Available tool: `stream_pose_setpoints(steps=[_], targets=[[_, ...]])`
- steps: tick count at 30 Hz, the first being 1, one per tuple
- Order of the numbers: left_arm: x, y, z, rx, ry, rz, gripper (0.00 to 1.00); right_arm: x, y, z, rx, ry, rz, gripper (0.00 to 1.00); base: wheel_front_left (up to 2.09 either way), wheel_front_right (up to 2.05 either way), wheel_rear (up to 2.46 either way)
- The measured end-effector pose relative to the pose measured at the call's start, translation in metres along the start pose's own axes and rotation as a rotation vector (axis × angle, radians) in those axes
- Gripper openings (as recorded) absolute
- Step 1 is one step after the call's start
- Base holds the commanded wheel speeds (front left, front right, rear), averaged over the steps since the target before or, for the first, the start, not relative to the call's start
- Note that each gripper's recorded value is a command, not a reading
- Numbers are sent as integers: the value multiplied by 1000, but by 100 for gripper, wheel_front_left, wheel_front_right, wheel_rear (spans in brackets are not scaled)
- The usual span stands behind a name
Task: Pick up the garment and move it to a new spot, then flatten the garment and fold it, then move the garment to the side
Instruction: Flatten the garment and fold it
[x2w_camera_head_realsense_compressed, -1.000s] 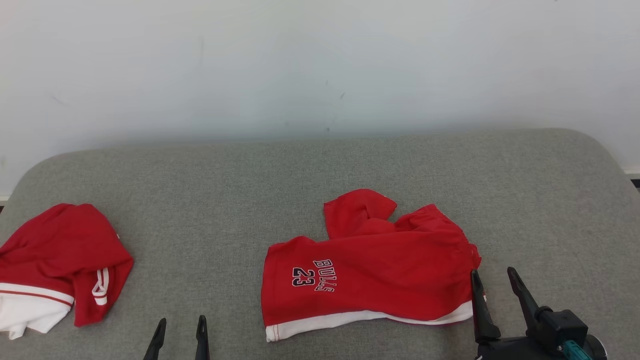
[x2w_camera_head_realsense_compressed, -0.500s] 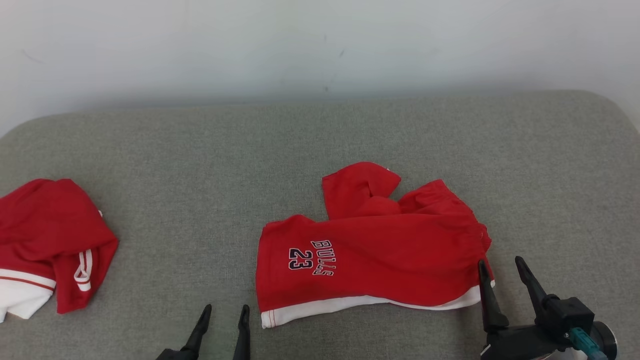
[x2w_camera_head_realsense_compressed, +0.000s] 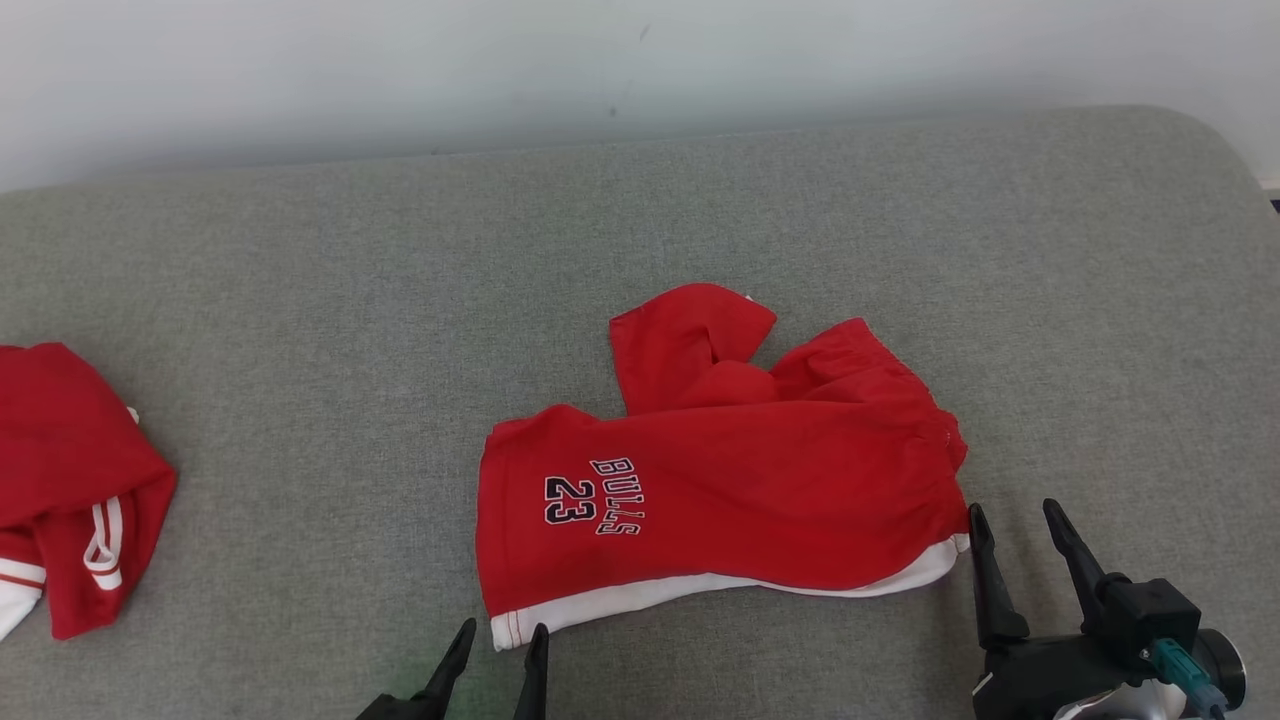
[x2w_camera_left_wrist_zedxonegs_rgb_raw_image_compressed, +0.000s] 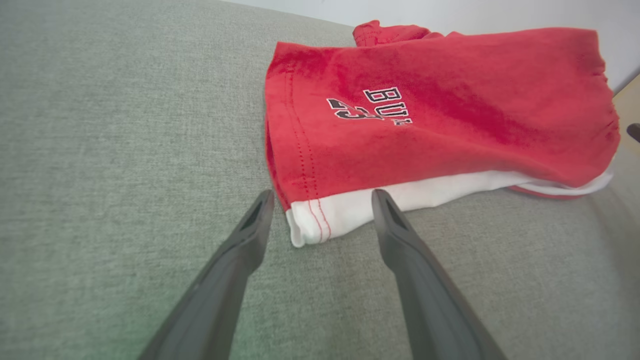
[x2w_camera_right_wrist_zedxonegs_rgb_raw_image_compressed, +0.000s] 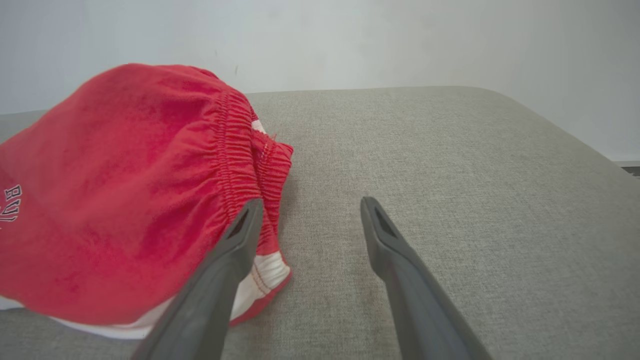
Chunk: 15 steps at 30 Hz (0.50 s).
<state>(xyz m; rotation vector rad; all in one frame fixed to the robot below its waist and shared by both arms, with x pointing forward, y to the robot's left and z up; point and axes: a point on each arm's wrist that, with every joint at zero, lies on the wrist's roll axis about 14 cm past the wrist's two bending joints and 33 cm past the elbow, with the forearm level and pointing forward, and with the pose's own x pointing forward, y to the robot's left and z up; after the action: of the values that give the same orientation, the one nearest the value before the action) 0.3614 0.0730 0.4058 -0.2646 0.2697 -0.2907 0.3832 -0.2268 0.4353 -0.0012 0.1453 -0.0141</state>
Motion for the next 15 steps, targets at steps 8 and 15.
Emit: stream_pose_setpoints(steps=[8, 15], targets=[[0, 2, -17, -13, 56, 10, 100, 2, 0, -3, -1, 9, 0, 100, 0, 0, 0], [6, 0, -19, -27, 63, -1, 0, 6, 2, -5, 2, 16, 6, 100, 0, 0, 0]])
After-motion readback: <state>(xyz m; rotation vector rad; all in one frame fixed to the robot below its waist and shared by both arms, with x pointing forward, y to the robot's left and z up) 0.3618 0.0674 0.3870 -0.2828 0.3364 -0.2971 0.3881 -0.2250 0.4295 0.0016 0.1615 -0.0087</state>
